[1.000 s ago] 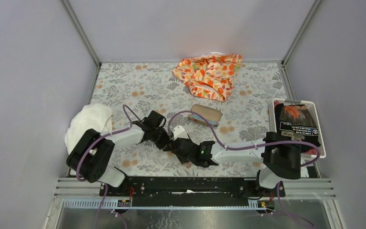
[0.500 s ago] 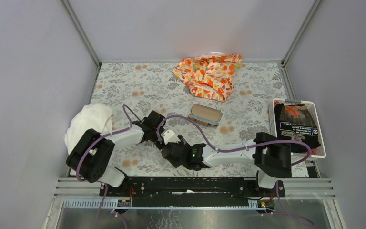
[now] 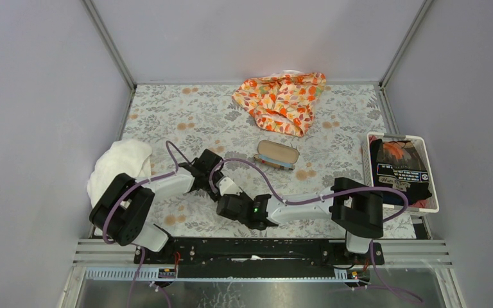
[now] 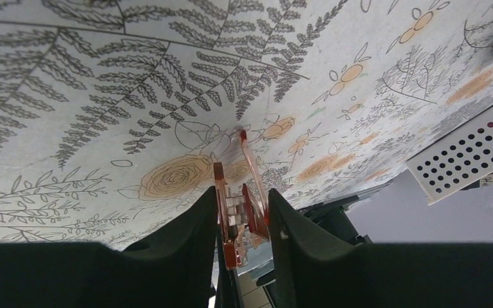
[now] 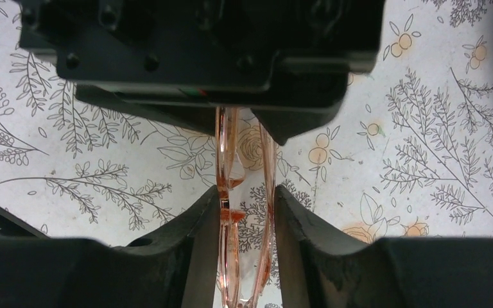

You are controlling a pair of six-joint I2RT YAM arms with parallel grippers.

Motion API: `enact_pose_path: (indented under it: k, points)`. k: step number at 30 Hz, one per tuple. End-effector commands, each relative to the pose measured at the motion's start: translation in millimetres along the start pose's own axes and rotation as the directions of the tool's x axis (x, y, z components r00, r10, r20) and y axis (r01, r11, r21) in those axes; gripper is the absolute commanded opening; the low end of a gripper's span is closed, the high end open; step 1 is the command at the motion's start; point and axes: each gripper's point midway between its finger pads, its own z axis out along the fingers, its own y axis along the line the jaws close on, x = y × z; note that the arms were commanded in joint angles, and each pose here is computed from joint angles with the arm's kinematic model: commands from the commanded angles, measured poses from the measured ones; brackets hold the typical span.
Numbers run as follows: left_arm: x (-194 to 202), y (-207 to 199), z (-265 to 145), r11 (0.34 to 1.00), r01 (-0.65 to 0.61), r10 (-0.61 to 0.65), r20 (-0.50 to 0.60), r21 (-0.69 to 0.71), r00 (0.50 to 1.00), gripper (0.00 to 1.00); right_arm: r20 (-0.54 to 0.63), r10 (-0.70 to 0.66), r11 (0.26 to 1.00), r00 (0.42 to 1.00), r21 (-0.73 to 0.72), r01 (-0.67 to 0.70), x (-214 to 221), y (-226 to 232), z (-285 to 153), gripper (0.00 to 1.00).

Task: Organize the sunglasses
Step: Pick up the sunglasses from the center of the board.

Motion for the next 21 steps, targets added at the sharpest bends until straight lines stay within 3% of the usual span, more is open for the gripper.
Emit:
enact_pose_path:
  k: [1, 5, 8, 16, 21]
  points:
    - [0.9, 5.5, -0.2, 0.999, -0.013, 0.013, 0.003, -0.033, 1.0, 0.44, 0.044, 0.01, 1.0, 0.999, 0.024, -0.011, -19.0, 2.0, 1.0, 0.37]
    - [-0.5, -4.2, -4.8, 0.998, -0.065, 0.065, 0.014, 0.006, 0.998, 0.68, 0.061, 0.016, 0.999, 0.998, 0.049, -0.019, -22.5, -5.9, -4.2, 0.37]
    - [-7.0, -20.3, -16.9, 0.992, -0.112, 0.11, 0.049, 0.058, 0.993, 0.77, 0.071, 0.025, 0.998, 0.997, 0.06, -0.03, -25.1, -16.5, -10.8, 0.37]
    - [-41.5, -57.9, -54.5, 0.97, -0.173, 0.15, 0.139, 0.172, 0.979, 0.84, 0.086, 0.108, 0.987, 0.99, 0.112, -0.117, -19.8, -78.0, -25.8, 0.36]
    - [-61.8, -77.3, -57.5, 0.963, -0.185, 0.15, 0.18, 0.194, 0.972, 0.85, 0.087, 0.202, 0.964, 0.976, 0.157, -0.213, -11.3, -121.7, -36.3, 0.35]
